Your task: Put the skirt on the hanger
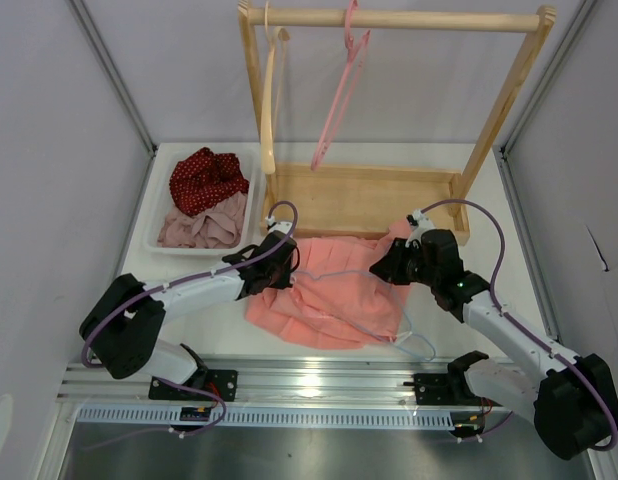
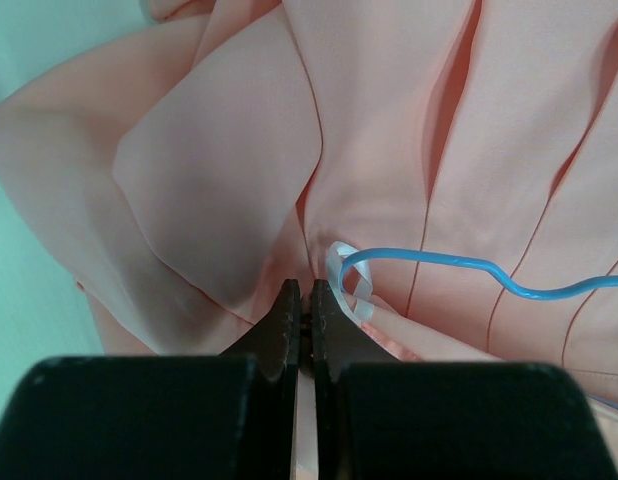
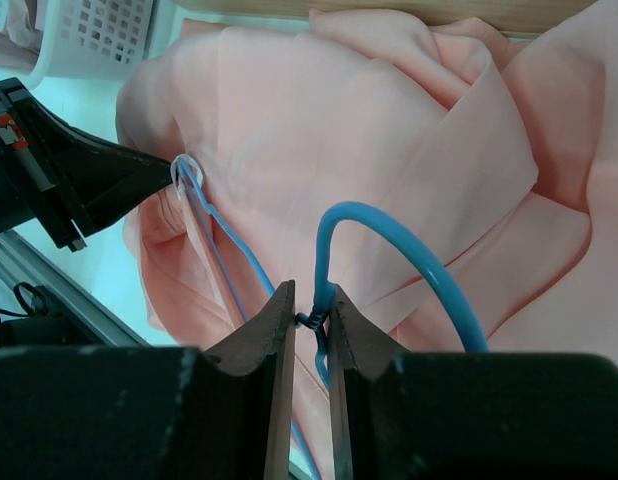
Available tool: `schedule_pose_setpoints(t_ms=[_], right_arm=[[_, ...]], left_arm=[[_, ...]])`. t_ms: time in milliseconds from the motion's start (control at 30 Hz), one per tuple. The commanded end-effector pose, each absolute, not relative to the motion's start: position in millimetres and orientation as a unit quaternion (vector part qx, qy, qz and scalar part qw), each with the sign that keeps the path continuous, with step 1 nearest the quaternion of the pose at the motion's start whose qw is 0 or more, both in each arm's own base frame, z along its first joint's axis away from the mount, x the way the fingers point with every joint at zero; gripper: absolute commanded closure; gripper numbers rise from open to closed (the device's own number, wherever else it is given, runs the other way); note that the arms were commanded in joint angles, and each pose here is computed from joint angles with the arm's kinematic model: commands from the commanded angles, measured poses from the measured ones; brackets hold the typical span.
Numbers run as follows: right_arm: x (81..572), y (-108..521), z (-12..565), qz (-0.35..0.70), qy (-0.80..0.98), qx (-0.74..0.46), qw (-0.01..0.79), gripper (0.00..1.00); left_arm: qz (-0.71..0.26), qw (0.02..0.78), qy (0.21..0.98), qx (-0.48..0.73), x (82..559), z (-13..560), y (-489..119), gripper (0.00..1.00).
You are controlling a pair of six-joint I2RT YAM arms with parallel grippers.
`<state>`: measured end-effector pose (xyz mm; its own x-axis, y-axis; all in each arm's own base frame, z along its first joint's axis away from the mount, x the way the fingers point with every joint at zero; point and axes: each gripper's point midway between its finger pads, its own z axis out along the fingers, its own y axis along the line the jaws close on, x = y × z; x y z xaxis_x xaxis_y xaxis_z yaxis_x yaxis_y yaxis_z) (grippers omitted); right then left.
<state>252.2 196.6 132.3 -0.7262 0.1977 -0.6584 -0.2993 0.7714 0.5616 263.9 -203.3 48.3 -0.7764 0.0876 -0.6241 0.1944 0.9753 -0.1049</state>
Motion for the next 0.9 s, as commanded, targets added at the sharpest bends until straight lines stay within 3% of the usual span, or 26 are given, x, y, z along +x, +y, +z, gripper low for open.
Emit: schedule_pose_setpoints(t_ms=[0, 867], right_arm=[[254.2, 207.3, 157.3, 0.362, 0.847, -0.054, 0.384, 1.0], [253.0, 215.3, 154.4, 0.369, 0.846, -0.076, 0.377, 1.0]], left_arm=[[-0.073, 0.354, 0.929, 0.074, 275.1, 66.9, -201.9, 1.0], [-0.104, 0.396, 0.907, 0.101, 282.8, 89.7, -223.0, 0.96]])
